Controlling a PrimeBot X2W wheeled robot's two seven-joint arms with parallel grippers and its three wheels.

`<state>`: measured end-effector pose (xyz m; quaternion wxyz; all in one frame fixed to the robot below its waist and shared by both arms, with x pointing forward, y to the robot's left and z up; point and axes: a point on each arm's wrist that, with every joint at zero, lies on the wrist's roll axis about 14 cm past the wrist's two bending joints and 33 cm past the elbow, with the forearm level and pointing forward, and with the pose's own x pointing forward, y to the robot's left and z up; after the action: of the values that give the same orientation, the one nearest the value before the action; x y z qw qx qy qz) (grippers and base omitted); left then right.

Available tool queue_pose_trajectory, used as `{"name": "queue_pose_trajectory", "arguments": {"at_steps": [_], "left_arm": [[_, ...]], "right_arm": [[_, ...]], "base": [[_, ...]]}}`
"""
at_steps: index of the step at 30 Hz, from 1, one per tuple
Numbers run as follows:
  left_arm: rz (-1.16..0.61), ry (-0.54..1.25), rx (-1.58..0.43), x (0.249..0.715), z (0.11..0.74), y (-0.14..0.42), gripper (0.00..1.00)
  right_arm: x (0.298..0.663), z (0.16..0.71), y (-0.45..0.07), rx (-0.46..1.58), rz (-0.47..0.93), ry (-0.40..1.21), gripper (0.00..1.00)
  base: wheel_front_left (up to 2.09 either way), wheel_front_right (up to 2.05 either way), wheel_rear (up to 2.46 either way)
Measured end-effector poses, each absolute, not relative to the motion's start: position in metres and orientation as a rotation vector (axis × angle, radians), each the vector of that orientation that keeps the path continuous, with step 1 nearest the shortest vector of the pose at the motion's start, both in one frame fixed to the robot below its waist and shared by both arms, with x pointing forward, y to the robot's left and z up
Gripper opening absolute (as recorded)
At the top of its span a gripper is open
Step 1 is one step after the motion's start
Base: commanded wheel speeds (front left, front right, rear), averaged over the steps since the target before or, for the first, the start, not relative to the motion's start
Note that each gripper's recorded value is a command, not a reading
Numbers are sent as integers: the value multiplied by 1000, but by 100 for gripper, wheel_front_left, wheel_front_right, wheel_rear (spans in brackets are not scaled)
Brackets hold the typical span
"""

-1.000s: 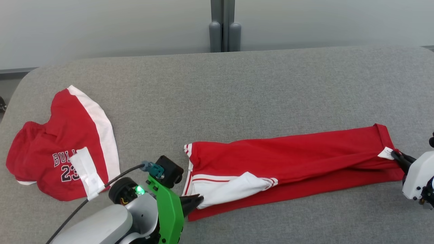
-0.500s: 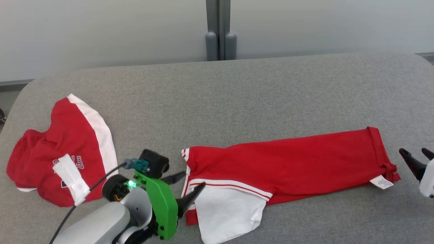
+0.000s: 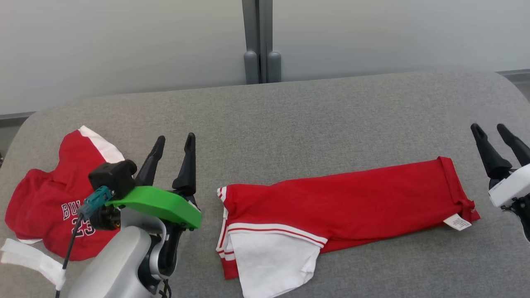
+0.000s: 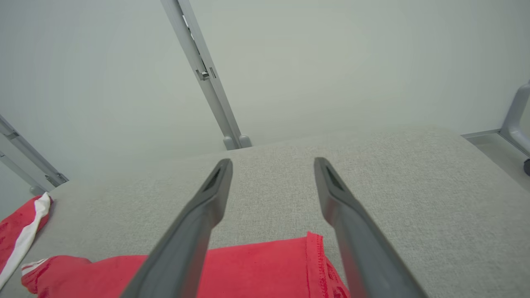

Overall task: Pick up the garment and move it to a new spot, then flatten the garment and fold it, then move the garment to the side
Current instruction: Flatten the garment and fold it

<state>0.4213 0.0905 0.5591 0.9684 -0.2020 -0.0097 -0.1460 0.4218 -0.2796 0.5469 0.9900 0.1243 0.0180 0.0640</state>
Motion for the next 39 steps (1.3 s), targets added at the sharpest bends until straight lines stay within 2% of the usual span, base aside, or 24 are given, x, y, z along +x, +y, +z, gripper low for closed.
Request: {"name": "queue_pose_trajectory", "arguments": {"at_steps": [3,9,21,25,39], "left_arm": [[-259,-86,-394,418,566,93,100],[-190,-120,-289,399,549,99,100],[-92,-77,-251,368,514,122,100],[-95,-64,-252,367,509,124,100],[-94,-33,-254,385,499,124,100]], "right_arm": [[418,558,-269,278,128,-54,100],[393,551,-231,293,150,-132,100],[374,533,-204,289,143,-128,100],[377,517,-214,270,106,-81,100],[407,411,-272,179,-111,255,100]], "base": [[0,0,0],[0,0,0],[0,0,0],[0,0,0],[0,0,0]]}}
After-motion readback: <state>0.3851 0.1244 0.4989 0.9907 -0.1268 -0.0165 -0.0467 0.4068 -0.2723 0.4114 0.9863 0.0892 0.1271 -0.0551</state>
